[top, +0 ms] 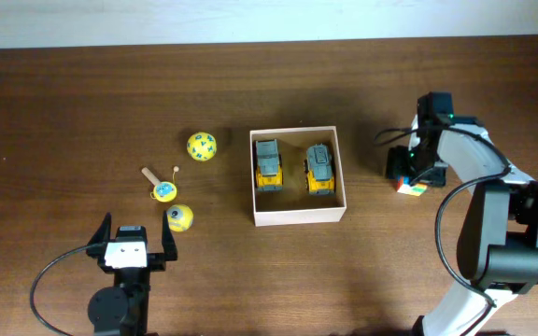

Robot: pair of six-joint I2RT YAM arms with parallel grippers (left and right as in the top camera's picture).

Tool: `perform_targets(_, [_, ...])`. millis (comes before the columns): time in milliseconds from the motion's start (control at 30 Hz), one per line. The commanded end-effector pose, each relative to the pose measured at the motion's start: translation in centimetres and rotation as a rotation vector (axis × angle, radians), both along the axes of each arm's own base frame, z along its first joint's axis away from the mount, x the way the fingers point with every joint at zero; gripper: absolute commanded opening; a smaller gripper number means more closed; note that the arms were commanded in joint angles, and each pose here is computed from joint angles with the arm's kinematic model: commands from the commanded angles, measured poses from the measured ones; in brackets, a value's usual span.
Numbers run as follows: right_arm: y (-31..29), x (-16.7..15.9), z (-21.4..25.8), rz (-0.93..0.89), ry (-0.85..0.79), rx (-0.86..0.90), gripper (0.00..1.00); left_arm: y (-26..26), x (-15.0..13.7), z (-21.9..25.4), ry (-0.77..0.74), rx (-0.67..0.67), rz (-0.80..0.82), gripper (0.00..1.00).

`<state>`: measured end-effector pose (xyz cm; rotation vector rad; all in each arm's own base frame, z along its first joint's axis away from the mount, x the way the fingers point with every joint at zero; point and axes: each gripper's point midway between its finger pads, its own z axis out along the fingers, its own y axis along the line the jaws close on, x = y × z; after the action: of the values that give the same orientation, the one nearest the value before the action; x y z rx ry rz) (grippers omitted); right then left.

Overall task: Pack container
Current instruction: 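Lower and close the right gripper on the cube, lift it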

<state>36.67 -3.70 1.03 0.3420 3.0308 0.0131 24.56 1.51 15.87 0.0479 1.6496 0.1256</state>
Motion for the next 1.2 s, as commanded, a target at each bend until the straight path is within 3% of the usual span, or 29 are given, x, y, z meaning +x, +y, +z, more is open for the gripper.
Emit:
perform_targets(0, [0.4, -0.7, -1.0, 0.006, 0.018, 0.039, 0.75, -0.3, 0.0, -0.3, 0.005, 0.014, -0.015, 0.99])
perform_targets(400, [0.3, 0.2, -0.9, 0.007, -0.018, 0.034, 0.63, -0.3, 0.0, -0.3, 0.005, 0.014, -0.015, 0.99])
perform_targets(667, [0.3, 0.4, -0.9, 0.007, -0.028, 0.033, 0.45, -0.3, 0.0, -0.3, 0.005, 0.014, -0.015, 0.99])
perform_targets(1167, [1.2, 1.5, 1.6, 0.015, -0.043, 0.092, 0.44, -0.3, 0.0, -0.3, 0.005, 0.014, -0.015, 0.99])
